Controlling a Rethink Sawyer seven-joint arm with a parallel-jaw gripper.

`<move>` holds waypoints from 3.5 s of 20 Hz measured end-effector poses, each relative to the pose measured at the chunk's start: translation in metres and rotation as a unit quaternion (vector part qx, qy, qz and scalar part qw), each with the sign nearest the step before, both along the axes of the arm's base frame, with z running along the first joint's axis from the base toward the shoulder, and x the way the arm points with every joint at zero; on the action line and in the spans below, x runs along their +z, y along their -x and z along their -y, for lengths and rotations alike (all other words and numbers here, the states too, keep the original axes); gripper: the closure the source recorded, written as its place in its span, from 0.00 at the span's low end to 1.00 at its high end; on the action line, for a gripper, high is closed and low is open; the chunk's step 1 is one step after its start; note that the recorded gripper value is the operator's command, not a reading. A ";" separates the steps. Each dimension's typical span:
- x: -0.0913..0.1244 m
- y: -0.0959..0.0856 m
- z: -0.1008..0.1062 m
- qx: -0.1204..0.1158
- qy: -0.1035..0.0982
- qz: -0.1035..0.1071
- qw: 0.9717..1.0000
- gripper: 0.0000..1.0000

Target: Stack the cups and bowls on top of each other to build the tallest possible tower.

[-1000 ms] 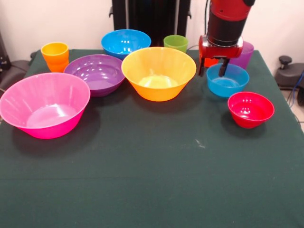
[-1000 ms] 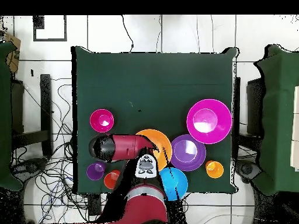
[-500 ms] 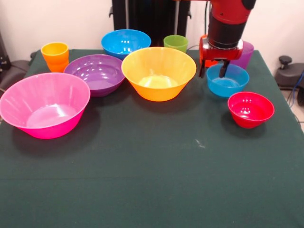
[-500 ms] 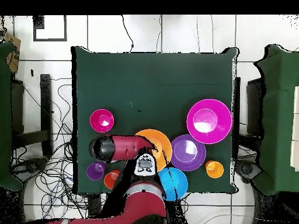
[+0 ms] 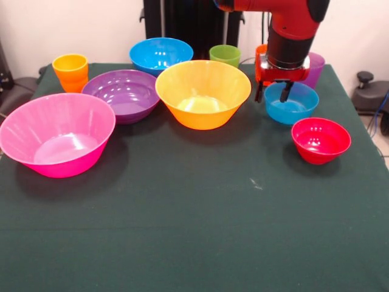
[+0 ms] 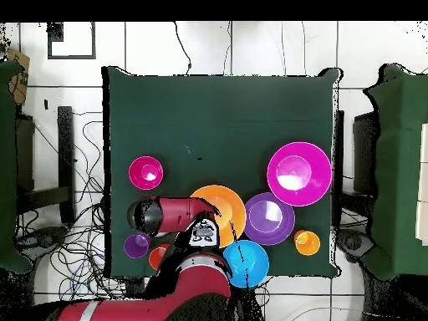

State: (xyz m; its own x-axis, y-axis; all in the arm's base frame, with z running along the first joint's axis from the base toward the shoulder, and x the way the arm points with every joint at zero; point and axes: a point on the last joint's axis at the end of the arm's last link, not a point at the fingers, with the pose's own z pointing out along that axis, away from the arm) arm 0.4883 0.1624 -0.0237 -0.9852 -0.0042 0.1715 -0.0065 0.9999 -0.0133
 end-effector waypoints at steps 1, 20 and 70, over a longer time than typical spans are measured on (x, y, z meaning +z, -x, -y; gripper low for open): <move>-0.002 0.001 0.000 0.000 0.000 -0.002 1.000 0.00; -0.031 0.018 0.000 0.001 0.001 -0.002 1.000 0.00; 0.037 -0.042 0.015 -0.032 0.004 0.091 0.995 1.00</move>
